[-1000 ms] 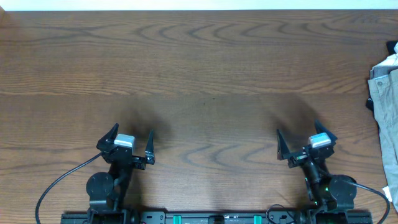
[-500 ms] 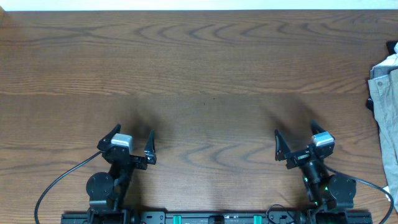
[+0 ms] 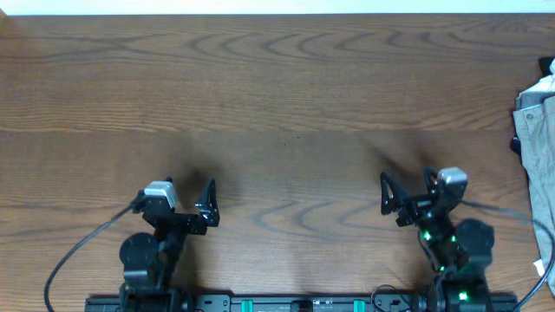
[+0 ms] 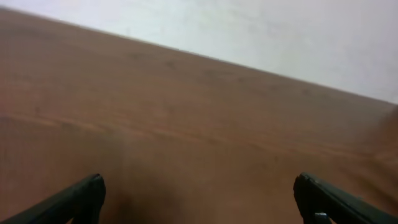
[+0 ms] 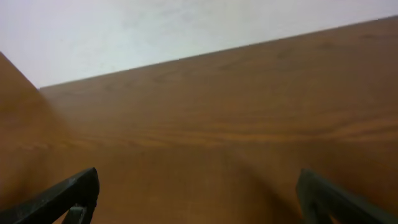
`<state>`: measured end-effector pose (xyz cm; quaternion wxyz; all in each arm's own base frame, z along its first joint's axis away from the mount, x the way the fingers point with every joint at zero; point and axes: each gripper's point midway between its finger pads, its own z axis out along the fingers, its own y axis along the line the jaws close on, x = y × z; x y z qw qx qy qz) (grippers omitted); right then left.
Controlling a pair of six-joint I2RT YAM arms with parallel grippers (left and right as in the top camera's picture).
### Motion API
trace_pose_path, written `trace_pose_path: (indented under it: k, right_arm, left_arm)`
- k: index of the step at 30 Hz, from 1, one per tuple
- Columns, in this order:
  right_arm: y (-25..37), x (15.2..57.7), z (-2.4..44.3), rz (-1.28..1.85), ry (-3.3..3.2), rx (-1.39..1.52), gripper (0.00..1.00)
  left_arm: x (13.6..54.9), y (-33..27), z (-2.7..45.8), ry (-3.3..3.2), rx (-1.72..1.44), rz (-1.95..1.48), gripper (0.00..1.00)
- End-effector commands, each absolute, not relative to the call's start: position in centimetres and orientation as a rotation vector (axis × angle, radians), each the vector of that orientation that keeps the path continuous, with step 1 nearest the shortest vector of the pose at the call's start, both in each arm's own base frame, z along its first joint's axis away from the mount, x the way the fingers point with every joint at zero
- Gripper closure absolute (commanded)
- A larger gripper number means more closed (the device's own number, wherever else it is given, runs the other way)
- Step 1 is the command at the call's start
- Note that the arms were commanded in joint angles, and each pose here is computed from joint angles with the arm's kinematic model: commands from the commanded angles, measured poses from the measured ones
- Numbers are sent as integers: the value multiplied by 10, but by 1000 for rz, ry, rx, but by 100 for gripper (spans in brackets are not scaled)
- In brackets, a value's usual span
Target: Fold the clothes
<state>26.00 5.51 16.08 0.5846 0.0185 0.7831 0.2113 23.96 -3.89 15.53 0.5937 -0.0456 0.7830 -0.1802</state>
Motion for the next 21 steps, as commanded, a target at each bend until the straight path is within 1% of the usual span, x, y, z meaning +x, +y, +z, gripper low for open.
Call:
trace_pose_path:
  k: [1,6,9,11,13,15,16,19,21]
  right_arm:
    - [58,278,210,466,1805,-21,1]
    - [60,322,244,457,1966,-12,1]
    - [61,347,249,459,2108,-8,1]
    - [63,357,244,471,2209,3,1]
    - [73,357,236,542,2291,-18,1]
    - [76,364,229,537,2326,-90,1]
    - [72,368,224,511,2352,-74,1]
    - [45,384,216,402,2436,93,1]
    - [22,393,215,323,2483,185,1]
  left_arm:
    - [246,-41,203,1807,-98,-435,2]
    - [265,-41,239,1997,-72,-393,2]
    - [280,-41,256,2130,-34,-359,2]
    - [291,-41,266,2225,-20,-349,2]
    - [302,-41,271,2309,-14,-344,2]
    - [312,-41,272,2388,-5,-340,2]
    - [317,-41,271,2430,1,-338,2]
    - [331,-41,263,2512,30,-331,2]
    - [339,-41,258,2526,108,-308,2]
